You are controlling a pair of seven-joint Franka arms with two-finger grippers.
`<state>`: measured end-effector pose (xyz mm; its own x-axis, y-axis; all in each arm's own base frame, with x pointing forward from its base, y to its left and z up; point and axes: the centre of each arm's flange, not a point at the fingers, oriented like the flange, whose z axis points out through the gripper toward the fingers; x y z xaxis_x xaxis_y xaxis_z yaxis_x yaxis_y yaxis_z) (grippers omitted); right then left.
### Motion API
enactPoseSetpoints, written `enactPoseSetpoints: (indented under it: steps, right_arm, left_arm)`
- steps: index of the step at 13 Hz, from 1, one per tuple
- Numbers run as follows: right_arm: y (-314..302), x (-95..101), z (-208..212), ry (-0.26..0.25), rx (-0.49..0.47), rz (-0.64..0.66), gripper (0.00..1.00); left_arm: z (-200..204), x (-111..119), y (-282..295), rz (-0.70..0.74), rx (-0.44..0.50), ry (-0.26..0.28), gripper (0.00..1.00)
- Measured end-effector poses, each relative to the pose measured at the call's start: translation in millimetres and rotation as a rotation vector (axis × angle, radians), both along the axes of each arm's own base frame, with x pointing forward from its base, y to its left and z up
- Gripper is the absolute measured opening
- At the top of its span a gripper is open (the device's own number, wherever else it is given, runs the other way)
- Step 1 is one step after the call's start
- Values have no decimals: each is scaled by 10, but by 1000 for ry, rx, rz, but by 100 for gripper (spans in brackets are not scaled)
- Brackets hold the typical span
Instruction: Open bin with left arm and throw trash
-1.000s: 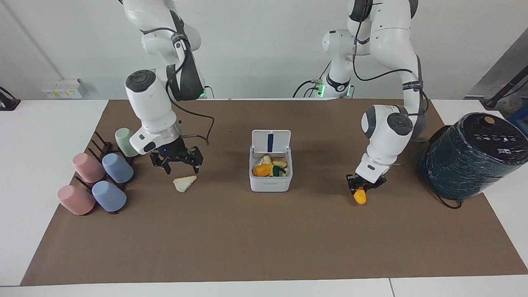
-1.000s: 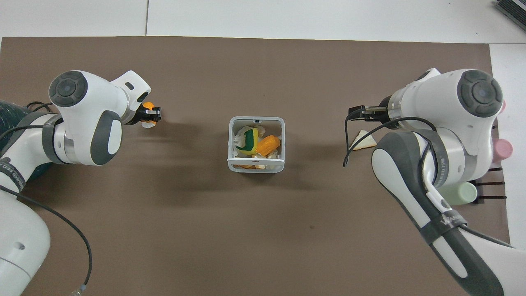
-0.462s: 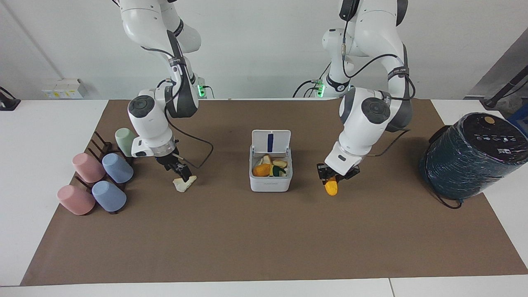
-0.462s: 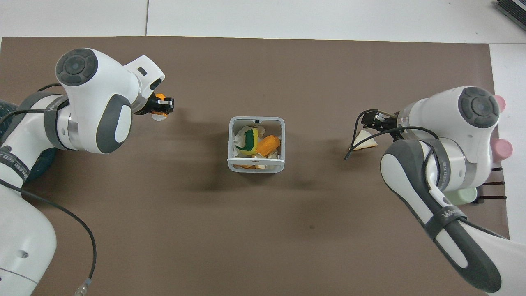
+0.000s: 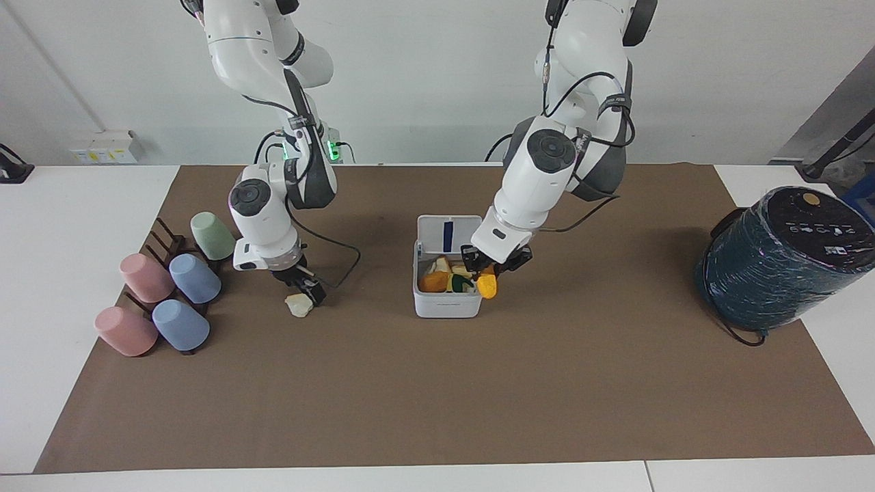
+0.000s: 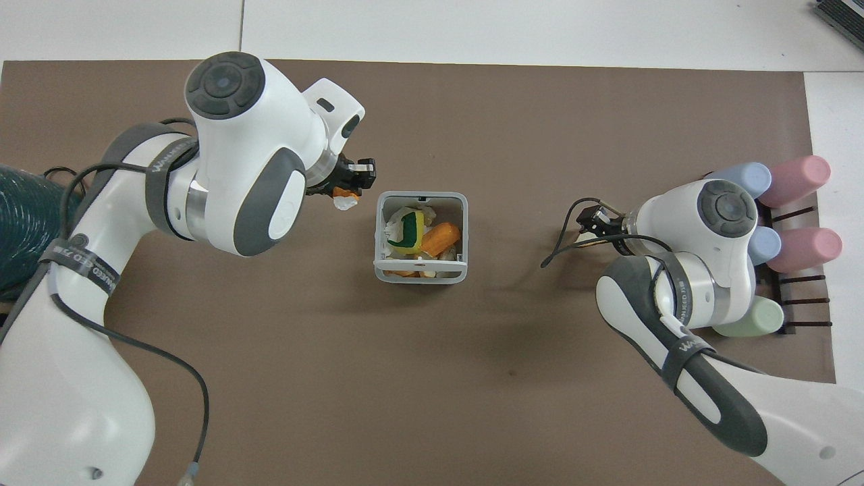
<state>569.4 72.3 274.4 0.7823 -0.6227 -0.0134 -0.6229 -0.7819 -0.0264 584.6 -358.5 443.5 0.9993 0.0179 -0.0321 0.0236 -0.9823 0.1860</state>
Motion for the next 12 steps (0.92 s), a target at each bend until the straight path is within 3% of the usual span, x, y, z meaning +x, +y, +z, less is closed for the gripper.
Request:
enactPoseSetpoints:
  steps: [1, 2, 6, 8, 9, 10, 12]
  right_arm:
    - [13, -1, -2, 0, -3, 6, 100]
    - [48, 9, 17, -5, -3, 12, 90]
    - [158, 47, 92, -12, -1, 30, 41]
    - [172, 70, 145, 5, -5, 39, 25]
    - [174, 79, 173, 17, -9, 45, 22]
    - [178, 90, 204, 22, -11, 49, 21]
    - [204, 103, 302, 30, -11, 56, 14]
  left_arm:
    - [-8, -57, -93, -6, -6, 7, 38]
    - [-23, -96, -157, -11, -9, 13, 38]
    - [-61, -203, -306, -33, -9, 22, 38]
    - [-63, -218, -327, -36, -8, 22, 44]
    - [-62, -217, -326, -36, -8, 22, 56]
    - [-62, -213, -320, -35, -8, 22, 63]
    - [-65, -208, -300, -34, -3, 28, 67]
